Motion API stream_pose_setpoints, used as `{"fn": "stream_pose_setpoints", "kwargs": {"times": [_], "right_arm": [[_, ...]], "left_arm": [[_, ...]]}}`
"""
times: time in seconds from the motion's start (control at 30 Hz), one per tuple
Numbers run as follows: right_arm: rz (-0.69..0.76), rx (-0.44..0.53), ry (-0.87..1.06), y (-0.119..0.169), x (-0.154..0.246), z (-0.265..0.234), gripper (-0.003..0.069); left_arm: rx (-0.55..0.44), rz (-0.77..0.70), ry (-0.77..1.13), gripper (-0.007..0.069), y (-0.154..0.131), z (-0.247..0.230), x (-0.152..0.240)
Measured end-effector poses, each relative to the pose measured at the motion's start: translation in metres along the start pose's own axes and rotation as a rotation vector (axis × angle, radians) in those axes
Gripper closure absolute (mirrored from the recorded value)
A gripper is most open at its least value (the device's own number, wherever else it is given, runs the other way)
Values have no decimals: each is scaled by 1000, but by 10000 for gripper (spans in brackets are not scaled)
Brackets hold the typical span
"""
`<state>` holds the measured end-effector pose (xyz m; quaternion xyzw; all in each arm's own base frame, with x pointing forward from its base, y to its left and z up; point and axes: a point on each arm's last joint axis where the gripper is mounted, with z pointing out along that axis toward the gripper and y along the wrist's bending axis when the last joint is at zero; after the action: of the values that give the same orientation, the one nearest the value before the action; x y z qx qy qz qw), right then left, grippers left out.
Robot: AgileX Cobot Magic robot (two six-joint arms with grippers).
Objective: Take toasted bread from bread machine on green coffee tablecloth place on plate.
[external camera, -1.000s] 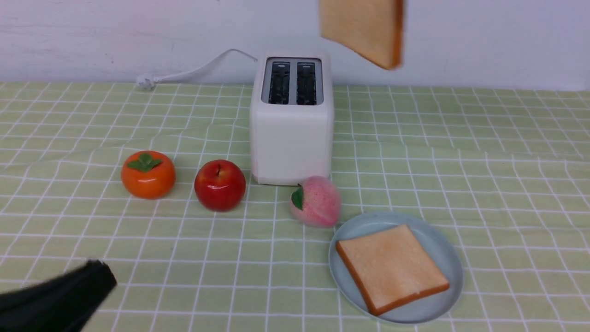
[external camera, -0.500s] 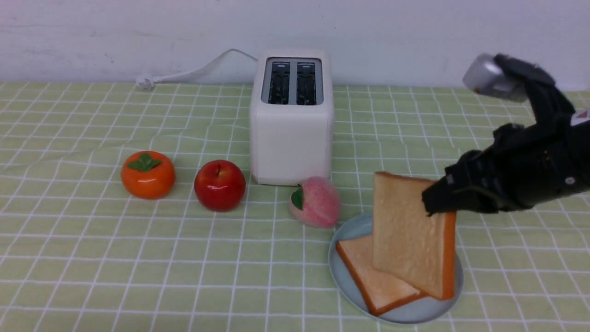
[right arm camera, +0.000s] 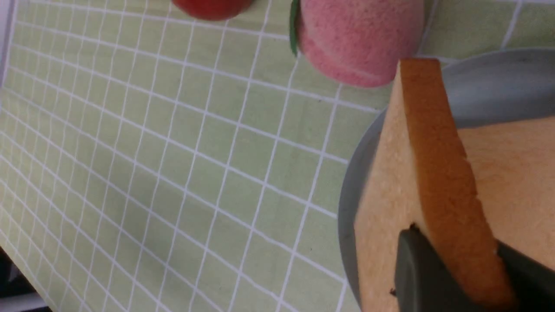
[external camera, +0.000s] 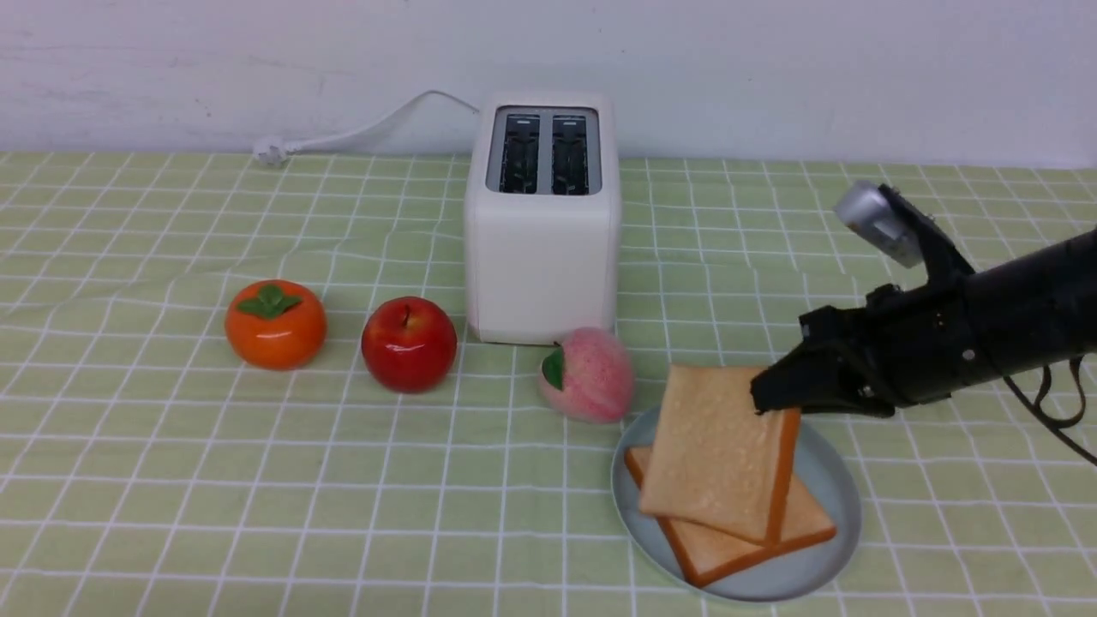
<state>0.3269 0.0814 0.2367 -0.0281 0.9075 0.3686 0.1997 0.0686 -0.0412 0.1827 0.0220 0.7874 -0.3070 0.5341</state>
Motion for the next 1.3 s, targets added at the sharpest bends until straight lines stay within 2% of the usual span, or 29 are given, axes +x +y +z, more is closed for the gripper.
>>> {"fn": "stream_pose_setpoints", "kwargs": {"times": [0.13, 0.2, 0.4, 0.47, 0.5, 0.53, 0.6, 0.63, 0.7, 0.77, 0.9, 0.93, 1.13, 1.3], "right_arm": [[22, 15, 26, -10, 1, 7, 533], [9, 37, 39, -12, 2, 7, 473], [-23, 154, 68, -18, -8, -12, 209], [-35, 200, 72, -17, -11, -22, 181], [-41, 266, 67, -11, -13, -40, 176], [-43, 272, 66, -10, -13, -42, 176], [-82, 351, 40, 8, -8, -74, 220], [-82, 351, 32, 10, -7, -76, 220], [-122, 396, -4, 34, 10, -110, 307], [-137, 402, -19, 44, 23, -124, 363], [-210, 398, -114, 76, 84, -167, 526], [-220, 397, -133, 79, 96, -172, 547], [-283, 383, -283, 88, 176, -193, 630], [-307, 363, -476, 82, 221, -196, 641]], "left_arm": [[0, 1, 0, 638, 0, 0, 0], [1, 1, 1, 638, 0, 0, 0], [2, -6, 2, 638, 0, 0, 0], [2, -7, 2, 638, 0, 0, 0], [2, -8, 3, 638, 0, 0, 0], [2, -8, 3, 638, 0, 0, 0], [2, -8, 3, 638, 0, 0, 0], [2, -8, 3, 638, 0, 0, 0], [2, -9, 3, 638, 0, 0, 0], [2, -9, 3, 638, 0, 0, 0], [2, -9, 3, 636, 0, 0, 0], [2, -9, 3, 636, 0, 0, 0], [2, -9, 3, 630, 0, 0, 0], [2, -9, 3, 627, 0, 0, 0]]}}
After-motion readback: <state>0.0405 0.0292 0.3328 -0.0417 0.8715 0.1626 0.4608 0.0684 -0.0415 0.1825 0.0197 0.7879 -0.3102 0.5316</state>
